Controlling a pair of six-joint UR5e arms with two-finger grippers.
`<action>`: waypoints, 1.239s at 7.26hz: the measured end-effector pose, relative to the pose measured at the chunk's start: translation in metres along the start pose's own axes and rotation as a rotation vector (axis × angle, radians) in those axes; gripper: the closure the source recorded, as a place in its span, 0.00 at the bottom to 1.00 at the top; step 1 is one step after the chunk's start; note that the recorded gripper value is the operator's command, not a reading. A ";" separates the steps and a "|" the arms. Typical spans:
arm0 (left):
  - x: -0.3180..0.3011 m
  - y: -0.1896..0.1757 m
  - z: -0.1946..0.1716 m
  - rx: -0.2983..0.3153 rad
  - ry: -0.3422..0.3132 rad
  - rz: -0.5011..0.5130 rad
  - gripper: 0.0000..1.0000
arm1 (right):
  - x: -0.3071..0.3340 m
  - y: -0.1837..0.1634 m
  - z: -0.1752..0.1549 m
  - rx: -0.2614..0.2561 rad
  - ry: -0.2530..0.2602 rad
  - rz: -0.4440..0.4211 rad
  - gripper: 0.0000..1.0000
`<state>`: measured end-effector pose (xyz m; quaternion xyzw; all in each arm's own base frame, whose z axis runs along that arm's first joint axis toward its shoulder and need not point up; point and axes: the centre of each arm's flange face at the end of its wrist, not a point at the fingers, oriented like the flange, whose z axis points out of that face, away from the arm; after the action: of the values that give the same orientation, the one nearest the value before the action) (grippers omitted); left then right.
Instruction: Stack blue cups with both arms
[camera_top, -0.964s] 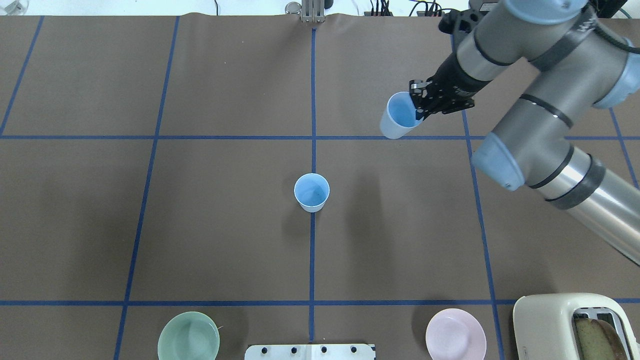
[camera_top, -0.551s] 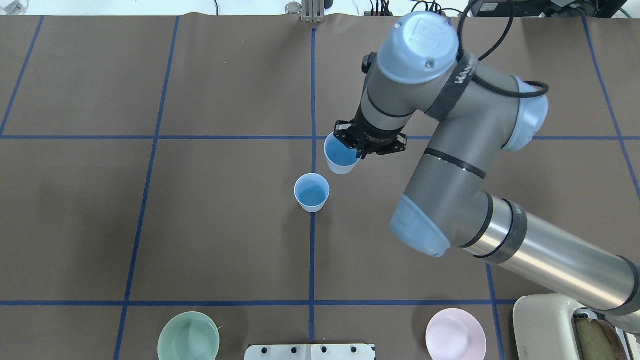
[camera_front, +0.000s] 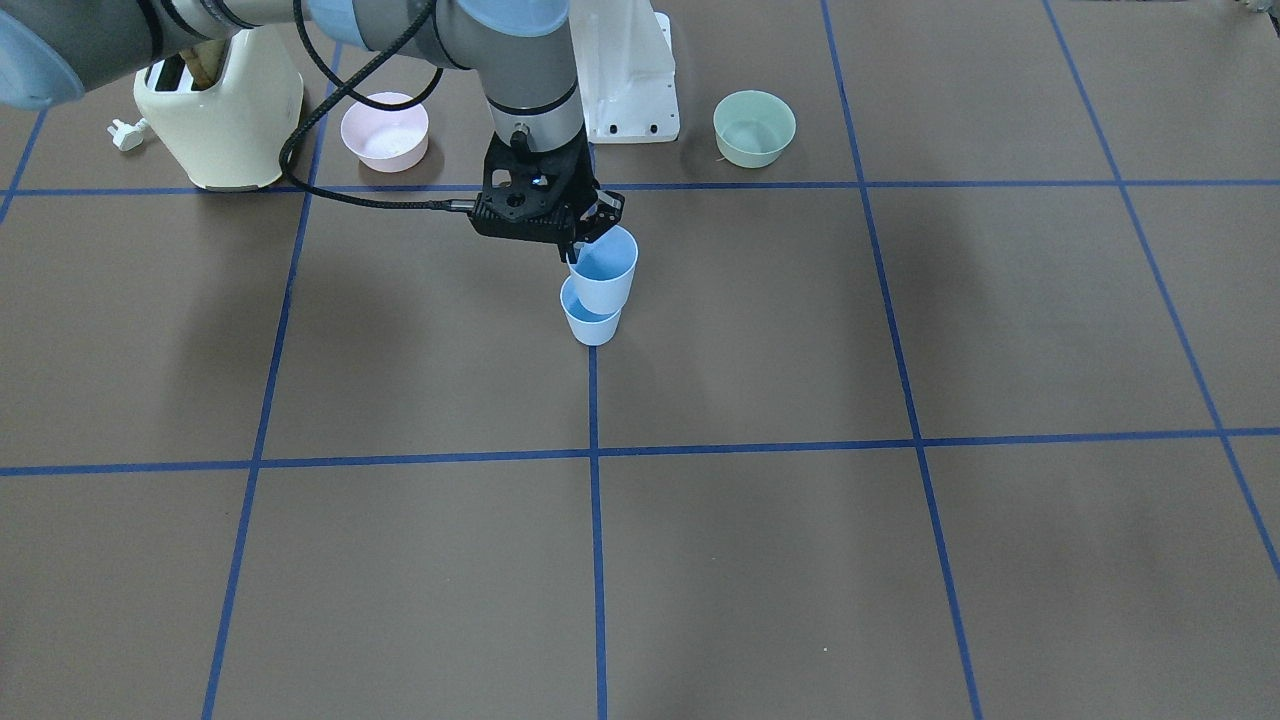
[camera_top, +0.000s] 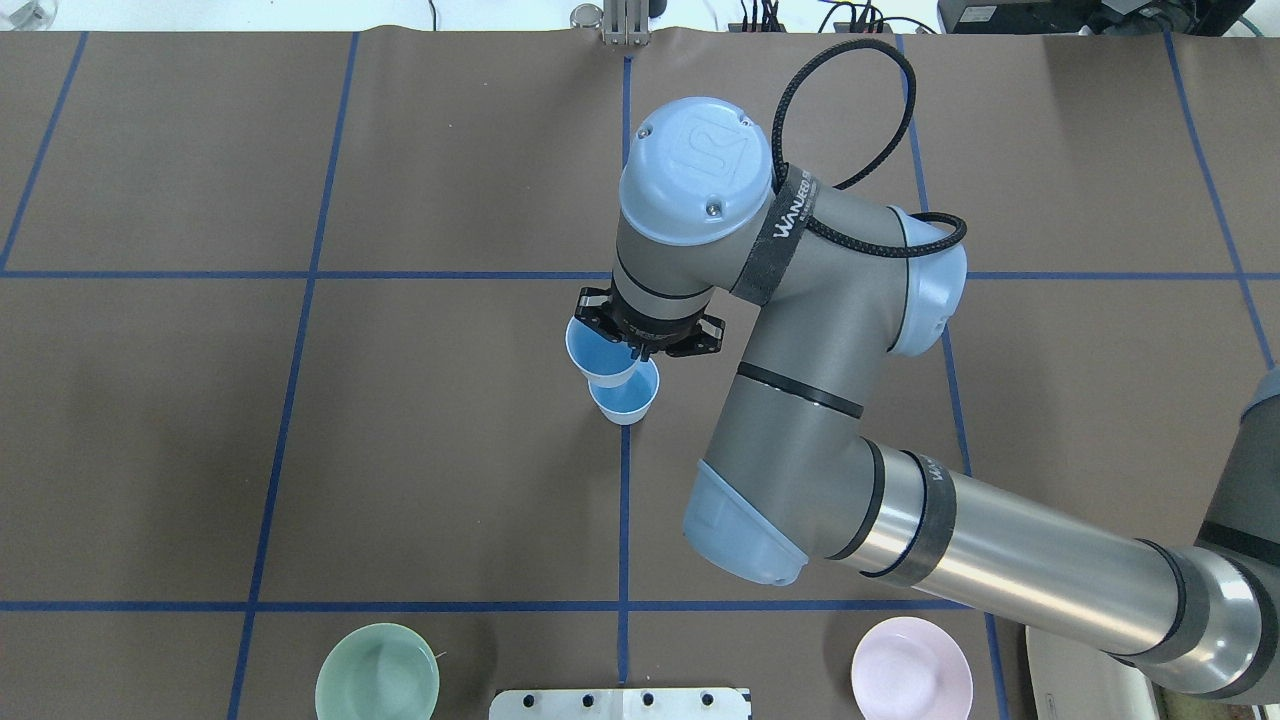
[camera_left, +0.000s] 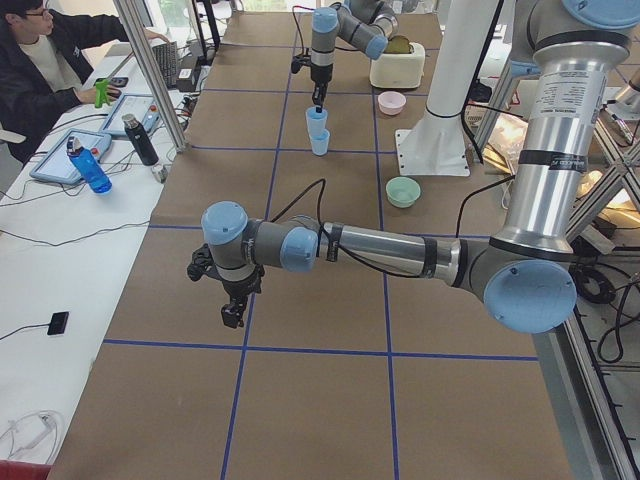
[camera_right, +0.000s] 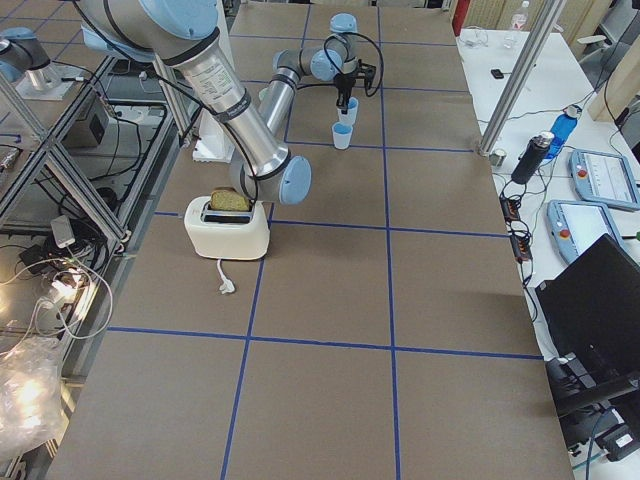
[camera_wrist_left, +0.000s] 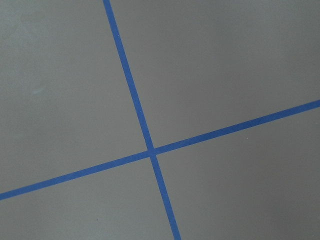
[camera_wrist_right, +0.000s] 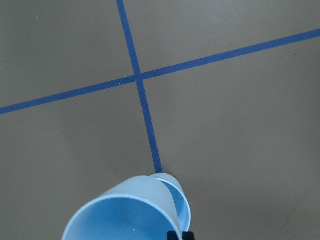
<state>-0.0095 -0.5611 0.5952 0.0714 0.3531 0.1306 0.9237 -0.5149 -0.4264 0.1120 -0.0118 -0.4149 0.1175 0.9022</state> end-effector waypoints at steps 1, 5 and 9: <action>0.000 0.000 0.000 -0.001 0.000 -0.001 0.01 | 0.000 0.001 0.007 -0.002 0.012 0.001 1.00; 0.000 0.000 0.001 -0.001 0.000 -0.001 0.01 | 0.006 0.009 0.034 -0.022 0.055 -0.004 0.52; 0.000 0.000 0.001 -0.002 0.000 -0.001 0.01 | 0.004 0.002 0.044 0.008 0.043 -0.024 0.00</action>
<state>-0.0089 -0.5608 0.5962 0.0703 0.3531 0.1307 0.9237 -0.5461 -0.4269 0.1434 -0.0059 -0.3949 0.1078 0.9123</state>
